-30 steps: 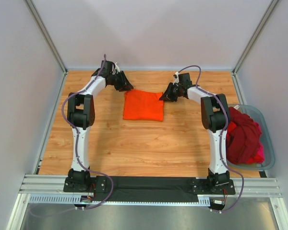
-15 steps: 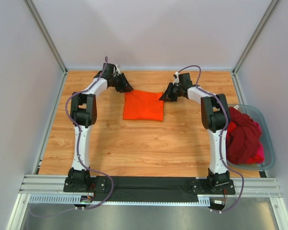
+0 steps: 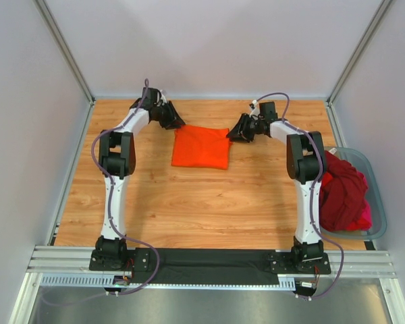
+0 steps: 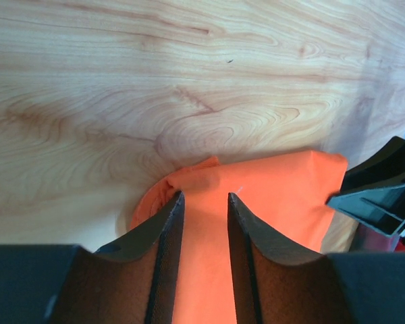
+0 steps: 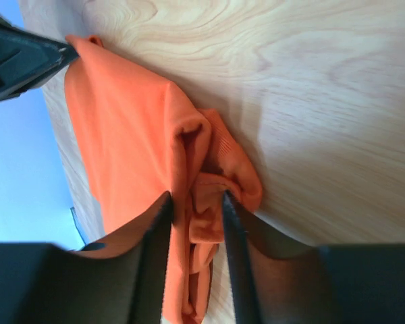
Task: Fold and stack the t-shirts
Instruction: Fold the tshirt, then neatly place the folded tshirt to the corner
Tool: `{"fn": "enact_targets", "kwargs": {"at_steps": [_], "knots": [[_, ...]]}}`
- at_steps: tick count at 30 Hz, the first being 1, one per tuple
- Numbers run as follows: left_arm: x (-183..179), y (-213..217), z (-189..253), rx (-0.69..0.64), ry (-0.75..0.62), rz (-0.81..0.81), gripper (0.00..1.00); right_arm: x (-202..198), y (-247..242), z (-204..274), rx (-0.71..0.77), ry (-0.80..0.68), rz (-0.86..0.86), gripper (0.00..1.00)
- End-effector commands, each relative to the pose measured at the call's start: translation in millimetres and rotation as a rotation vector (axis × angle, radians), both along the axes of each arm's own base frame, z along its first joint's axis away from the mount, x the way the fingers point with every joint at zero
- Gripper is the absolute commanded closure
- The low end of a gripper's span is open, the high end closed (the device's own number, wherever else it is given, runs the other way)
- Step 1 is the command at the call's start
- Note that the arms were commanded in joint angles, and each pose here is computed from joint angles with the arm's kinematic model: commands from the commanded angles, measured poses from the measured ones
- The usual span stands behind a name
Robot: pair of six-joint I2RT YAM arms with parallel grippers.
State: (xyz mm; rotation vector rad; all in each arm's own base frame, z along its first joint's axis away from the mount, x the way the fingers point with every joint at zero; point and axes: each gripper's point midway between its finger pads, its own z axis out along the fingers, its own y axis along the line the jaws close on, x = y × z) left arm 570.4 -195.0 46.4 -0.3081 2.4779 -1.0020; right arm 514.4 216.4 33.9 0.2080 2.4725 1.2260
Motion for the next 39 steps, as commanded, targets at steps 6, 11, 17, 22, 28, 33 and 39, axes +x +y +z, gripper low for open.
{"fn": "enact_targets", "kwargs": {"at_steps": [6, 11, 17, 22, 28, 33, 39], "knots": [[-24, 36, 107, 0.156, -0.143, 0.053, 0.57, -3, -18, 66, -0.057, -0.013, -0.068, 0.48], [-73, 49, 91, 0.211, -0.063, 0.044, 0.57, -30, -4, 69, -0.212, 0.017, -0.078, 0.46], [-132, 53, 88, 0.210, -0.007, 0.001, 0.57, -42, -4, 31, -0.363, 0.066, -0.095, 0.45], [-159, 57, 79, 0.205, 0.016, 0.028, 0.57, -38, -13, 1, -0.444, 0.091, -0.109, 0.45], [-160, 54, 70, 0.192, 0.101, 0.030, 0.58, -42, -11, -18, -0.478, 0.109, -0.082, 0.52], [-158, 53, 70, 0.183, 0.109, 0.038, 0.58, -36, -2, -11, -0.437, 0.063, -0.036, 0.71], [-170, 56, 53, 0.200, 0.156, 0.036, 0.58, -34, 9, -8, -0.378, 0.067, -0.008, 0.77]]}}
